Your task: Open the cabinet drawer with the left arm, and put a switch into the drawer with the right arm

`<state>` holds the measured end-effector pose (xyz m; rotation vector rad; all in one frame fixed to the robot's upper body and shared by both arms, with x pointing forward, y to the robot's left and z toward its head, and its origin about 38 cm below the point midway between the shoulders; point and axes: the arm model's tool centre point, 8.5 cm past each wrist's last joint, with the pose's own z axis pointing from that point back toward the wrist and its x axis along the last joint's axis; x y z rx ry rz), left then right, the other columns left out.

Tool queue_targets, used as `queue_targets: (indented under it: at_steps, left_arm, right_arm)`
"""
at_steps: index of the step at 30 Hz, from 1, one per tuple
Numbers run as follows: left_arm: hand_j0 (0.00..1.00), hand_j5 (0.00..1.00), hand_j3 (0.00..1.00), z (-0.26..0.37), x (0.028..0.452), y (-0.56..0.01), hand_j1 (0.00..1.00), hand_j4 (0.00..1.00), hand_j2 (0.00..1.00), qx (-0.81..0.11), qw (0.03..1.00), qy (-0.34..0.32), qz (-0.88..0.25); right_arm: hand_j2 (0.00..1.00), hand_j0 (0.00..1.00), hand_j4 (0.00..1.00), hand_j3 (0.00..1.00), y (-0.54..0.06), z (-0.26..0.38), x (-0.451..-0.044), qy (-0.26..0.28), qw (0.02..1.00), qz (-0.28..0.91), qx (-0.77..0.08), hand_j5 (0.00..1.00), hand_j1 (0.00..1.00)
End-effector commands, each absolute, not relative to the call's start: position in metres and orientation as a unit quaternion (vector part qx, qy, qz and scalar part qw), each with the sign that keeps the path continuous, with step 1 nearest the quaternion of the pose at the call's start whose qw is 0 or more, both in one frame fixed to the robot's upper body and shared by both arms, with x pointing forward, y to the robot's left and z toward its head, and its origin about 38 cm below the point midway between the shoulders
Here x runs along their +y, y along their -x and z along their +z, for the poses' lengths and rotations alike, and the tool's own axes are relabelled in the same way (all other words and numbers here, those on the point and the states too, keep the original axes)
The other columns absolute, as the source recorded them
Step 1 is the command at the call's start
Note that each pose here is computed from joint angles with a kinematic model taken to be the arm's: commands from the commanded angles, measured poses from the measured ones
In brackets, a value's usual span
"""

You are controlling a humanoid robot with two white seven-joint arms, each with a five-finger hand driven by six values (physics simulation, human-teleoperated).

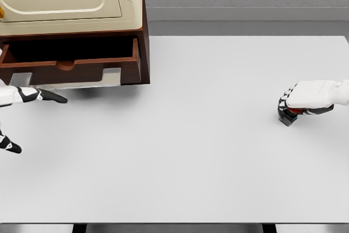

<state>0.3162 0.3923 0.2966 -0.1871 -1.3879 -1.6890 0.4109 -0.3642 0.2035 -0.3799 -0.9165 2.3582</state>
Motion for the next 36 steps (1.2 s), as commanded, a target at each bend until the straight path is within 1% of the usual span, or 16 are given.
queue_targets:
  at_steps: [1, 5, 9, 11, 14, 18, 21, 26, 31, 33, 36]
  left_arm:
    - [1.00, 1.00, 1.00, 0.297, 0.396, -0.314, 1.00, 1.00, 1.00, -0.560, 0.463, 0.075, -0.682]
    - [1.00, 1.00, 1.00, 0.282, 0.396, -0.310, 1.00, 1.00, 1.00, -0.550, 0.474, 0.089, -0.682]
    - [1.00, 1.00, 1.00, 0.252, 0.388, -0.304, 1.00, 1.00, 1.00, -0.515, 0.467, 0.098, -0.712]
    - [1.00, 1.00, 1.00, 0.248, 0.385, -0.305, 1.00, 1.00, 1.00, -0.513, 0.464, 0.101, -0.715]
    - [1.00, 1.00, 1.00, 0.246, 0.385, -0.304, 1.00, 1.00, 1.00, -0.512, 0.465, 0.102, -0.715]
    - [1.00, 1.00, 1.00, 0.249, 0.389, -0.305, 1.00, 1.00, 1.00, -0.510, 0.466, 0.095, -0.717]
    - [1.00, 1.00, 1.00, 0.249, 0.390, -0.305, 1.00, 1.00, 1.00, -0.510, 0.468, 0.093, -0.716]
    - [1.00, 1.00, 1.00, 0.251, 0.392, -0.305, 1.00, 1.00, 1.00, -0.508, 0.469, 0.090, -0.717]
    - [1.00, 1.00, 1.00, 0.251, 0.392, -0.304, 1.00, 1.00, 1.00, -0.509, 0.469, 0.091, -0.716]
    - [1.00, 1.00, 1.00, 0.252, 0.392, -0.304, 1.00, 1.00, 1.00, -0.509, 0.469, 0.092, -0.716]
    - [1.00, 1.00, 1.00, 0.252, 0.393, -0.304, 1.00, 1.00, 1.00, -0.508, 0.470, 0.090, -0.716]
  right_arm:
    - [0.47, 0.47, 0.47, 0.47, -0.411, 0.204, -0.365, 0.142, 0.289, 0.882, -0.344, 0.47, 0.47]
    - [0.42, 0.42, 0.42, 0.42, -0.412, 0.204, -0.363, 0.140, 0.291, 0.880, -0.349, 0.42, 0.42]
    - [0.42, 0.42, 0.42, 0.42, -0.428, 0.203, -0.354, 0.144, 0.300, 0.866, -0.373, 0.42, 0.42]
    - [0.42, 0.42, 0.42, 0.42, -0.436, 0.199, -0.348, 0.140, 0.307, 0.860, -0.382, 0.42, 0.42]
    - [0.42, 0.42, 0.42, 0.42, -0.446, 0.209, -0.328, 0.144, 0.294, 0.850, -0.413, 0.42, 0.42]
    - [0.43, 0.43, 0.43, 0.43, -0.453, 0.214, -0.310, 0.141, 0.279, 0.847, -0.429, 0.43, 0.43]
    - [0.46, 0.46, 0.46, 0.46, -0.461, 0.228, -0.290, 0.145, 0.259, 0.843, -0.448, 0.46, 0.46]
    - [0.47, 0.47, 0.47, 0.47, -0.475, 0.245, -0.262, 0.148, 0.237, 0.836, -0.473, 0.47, 0.47]
    - [0.40, 0.40, 0.40, 0.40, -0.477, 0.248, -0.253, 0.146, 0.230, 0.834, -0.479, 0.40, 0.40]
    - [0.34, 0.34, 0.34, 0.34, -0.478, 0.251, -0.251, 0.148, 0.227, 0.834, -0.481, 0.34, 0.34]
    - [0.33, 0.33, 0.33, 0.33, -0.481, 0.258, -0.239, 0.147, 0.215, 0.832, -0.490, 0.33, 0.33]
